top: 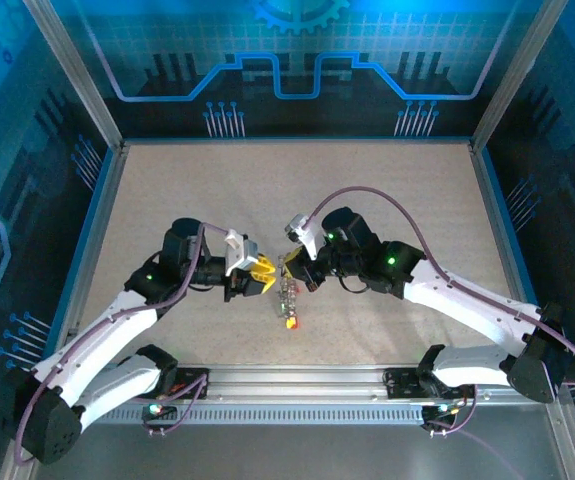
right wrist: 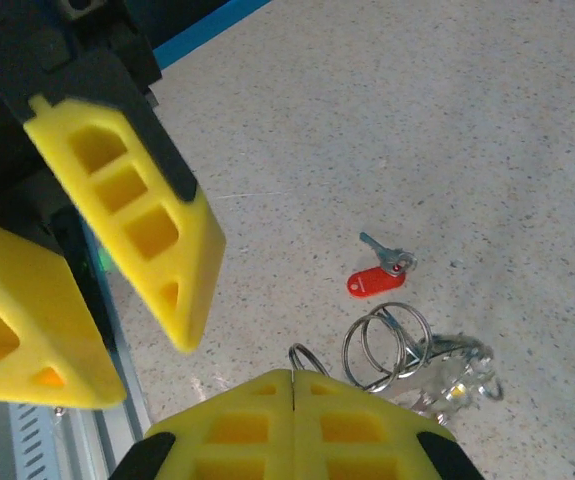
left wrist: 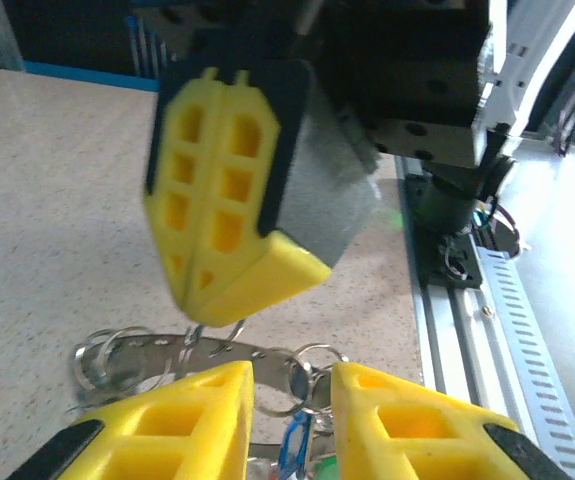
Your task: Put the keys on the keyring
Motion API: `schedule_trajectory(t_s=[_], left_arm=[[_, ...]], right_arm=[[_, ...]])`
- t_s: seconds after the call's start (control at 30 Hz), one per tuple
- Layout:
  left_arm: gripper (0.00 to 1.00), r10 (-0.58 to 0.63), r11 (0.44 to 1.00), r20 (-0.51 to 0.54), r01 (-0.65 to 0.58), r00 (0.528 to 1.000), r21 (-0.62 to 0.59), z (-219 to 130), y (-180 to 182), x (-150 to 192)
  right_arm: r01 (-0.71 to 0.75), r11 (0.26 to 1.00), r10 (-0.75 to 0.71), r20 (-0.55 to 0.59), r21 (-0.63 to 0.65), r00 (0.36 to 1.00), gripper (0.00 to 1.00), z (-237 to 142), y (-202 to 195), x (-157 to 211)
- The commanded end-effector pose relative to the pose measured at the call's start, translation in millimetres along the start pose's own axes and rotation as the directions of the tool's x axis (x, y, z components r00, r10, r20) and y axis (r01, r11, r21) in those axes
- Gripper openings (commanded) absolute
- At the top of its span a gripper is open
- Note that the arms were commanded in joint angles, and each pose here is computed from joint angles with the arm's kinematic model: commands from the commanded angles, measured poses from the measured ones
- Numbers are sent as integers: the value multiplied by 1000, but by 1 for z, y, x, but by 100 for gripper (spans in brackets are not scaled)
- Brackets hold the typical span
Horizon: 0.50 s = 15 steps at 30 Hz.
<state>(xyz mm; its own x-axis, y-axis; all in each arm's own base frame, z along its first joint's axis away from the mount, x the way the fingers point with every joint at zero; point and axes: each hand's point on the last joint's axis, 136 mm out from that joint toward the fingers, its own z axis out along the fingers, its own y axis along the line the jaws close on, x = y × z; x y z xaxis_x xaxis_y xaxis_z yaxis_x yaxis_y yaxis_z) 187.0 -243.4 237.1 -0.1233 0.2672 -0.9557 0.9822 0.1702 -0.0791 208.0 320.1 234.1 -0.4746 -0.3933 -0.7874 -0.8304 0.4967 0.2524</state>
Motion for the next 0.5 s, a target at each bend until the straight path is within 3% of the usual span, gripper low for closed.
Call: schedule_trajectory(t_s=[0.0, 0.27, 0.47], left_arm=[[28, 46, 997, -5, -46, 999, 66, 1, -12, 3], [21, 41, 995, -22, -39, 999, 87, 4, -13, 9], [27, 14, 997, -48, -11, 999, 77, 10, -5, 18]], right_arm=[[60, 994, -52, 87, -93, 995, 0, -11, 21, -19], [87, 987, -76, 88, -137, 993, 0, -11, 29, -19], [92, 984, -82, 72, -150, 994, 0, -8, 30, -15]])
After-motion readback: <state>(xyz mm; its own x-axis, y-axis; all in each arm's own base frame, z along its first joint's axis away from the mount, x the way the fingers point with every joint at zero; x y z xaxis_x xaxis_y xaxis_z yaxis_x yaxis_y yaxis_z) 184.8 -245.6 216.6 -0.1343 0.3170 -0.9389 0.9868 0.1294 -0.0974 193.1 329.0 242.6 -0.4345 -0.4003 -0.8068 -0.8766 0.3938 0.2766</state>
